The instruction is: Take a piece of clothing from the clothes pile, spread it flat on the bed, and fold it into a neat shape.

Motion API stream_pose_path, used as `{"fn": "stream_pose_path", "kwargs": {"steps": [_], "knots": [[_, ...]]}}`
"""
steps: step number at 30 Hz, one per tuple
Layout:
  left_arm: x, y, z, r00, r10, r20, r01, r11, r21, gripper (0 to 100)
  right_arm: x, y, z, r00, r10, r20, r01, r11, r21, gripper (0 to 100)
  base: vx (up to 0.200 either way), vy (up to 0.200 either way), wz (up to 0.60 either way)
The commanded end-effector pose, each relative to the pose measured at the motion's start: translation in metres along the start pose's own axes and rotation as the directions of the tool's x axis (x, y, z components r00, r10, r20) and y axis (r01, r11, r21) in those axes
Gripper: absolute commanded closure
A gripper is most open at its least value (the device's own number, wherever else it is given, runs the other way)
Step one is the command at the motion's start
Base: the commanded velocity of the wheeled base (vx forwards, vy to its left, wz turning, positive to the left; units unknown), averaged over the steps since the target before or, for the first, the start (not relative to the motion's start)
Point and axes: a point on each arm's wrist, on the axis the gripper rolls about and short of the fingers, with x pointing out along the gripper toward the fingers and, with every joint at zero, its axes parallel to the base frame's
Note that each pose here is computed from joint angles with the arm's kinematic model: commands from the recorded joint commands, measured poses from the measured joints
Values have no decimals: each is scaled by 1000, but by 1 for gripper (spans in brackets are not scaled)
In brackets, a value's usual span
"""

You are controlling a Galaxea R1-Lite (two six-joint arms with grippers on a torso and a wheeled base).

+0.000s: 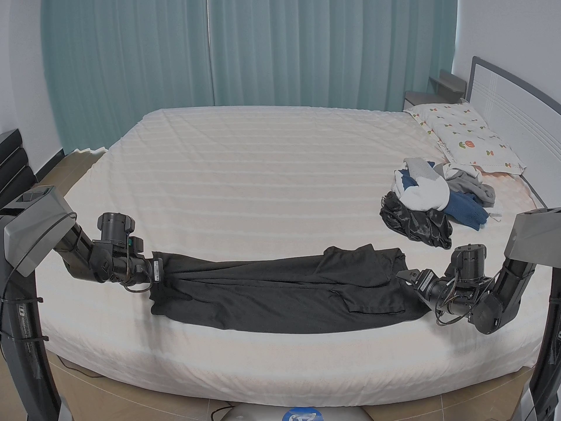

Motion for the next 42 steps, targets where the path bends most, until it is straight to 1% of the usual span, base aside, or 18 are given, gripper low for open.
{"fn": "stream_pose_path", "kwargs": {"steps": [1, 3, 6, 8, 9, 11, 15, 20, 23, 24, 25, 27, 28, 30, 31, 32, 38, 42], "knots": [[1, 0, 3, 1000, 2, 13, -2, 1000, 0, 100, 0, 1, 0, 1000, 4, 1, -4, 1000, -2, 0, 0, 0, 0], [1, 0, 8, 1000, 2, 28, -2, 1000, -10, 100, -1, 2, 0, 1000, 6, 2, -6, 1000, -2, 0, 0, 0, 0], [-2, -7, 19, 998, 1, 61, 5, 996, -93, 100, -1, 3, 1, 1000, 9, 3, -9, 1000, -3, 0, 0, 0, 0], [-6, -11, 22, 997, -6, 71, 14, 993, -118, 100, -1, 3, 1, 1000, 10, 4, -10, 1000, -3, 0, 0, 0, 0], [-10, -19, 24, 997, -18, 77, 28, 991, -133, 100, -2, 4, 2, 1000, 13, 7, -13, 1000, -3, 0, 0, 0, 0], [-16, -27, 26, 997, -30, 74, 40, 990, -135, 100, -2, 4, 2, 1000, 13, 7, -13, 1000, -3, 0, 0, 0, 0], [-27, -48, 27, 998, -50, 35, 55, 986, -157, 100, -2, 5, 1, 1000, 18, 6, -18, 1000, -6, 0, 0, 0, 0], [-33, -75, 32, 998, -48, 42, 55, 984, -168, 100, -2, 6, 1, 1000, 19, 5, -19, 1000, -7, 0, 0, 0, 0], [-32, -88, 31, 998, -45, 39, 51, 985, -164, 100, -2, 6, 1, 1000, 19, 5, -19, 1000, -7, 0, 0, 0, 0], [-32, -88, 31, 998, -45, 39, 51, 985, -164, 100, -2, 6, 1, 1000, 19, 5, -19, 1000, -7, 0, 0, 0, 0], [-33, -97, 29, 998, -56, 26, 59, 985, -159, 100, -2, 6, 1, 1000, 19, 5, -19, 1000, -7, 0, 0, 0, 0], [-33, -99, 29, 998, -58, 23, 61, 985, -159, 100, -2, 6, 1, 1000, 20, 4, -20, 1000, -7, 0, 0, 0, 0], [-35, -111, 29, 997, -72, 12, 73, 984, -161, 100, -2, 6, 1, 1000, 21, 5, -21, 1000, -7, 0, 0, 0, 0], [-36, -121, 31, 996, -85, 5, 84, 981, -175, 100, -2, 6, 0, 1000, 22, 4, -22, 1000, -8, 0, 0, 0, 0], [-36, -121, 31, 996, -85, 5, 84, 981, -175, 100, -2, 6, 0, 1000, 22, 4, -22, 1000, -8, 0, 0, 0, 0], [-39, -132, 33, 995, -99, -3, 97, 978, -185, 100, -3, 7, 1, 1000, 23, 5, -23, 1000, -8, 0, 0, 0, 0], [-42, -146, 37, 993, -113, -26, 107, 976, -189, 100, -4, 7, 2, 1000, 25, 9, -25, 1000, -8, 0, 0, -200, 0], [-41, -153, 33, 992, -123, -35, 115, 976, -186, 100, -3, 8, 2, 1000, 27, 10, -26, 1000, -8, 0, 0, -200, 0]]}}
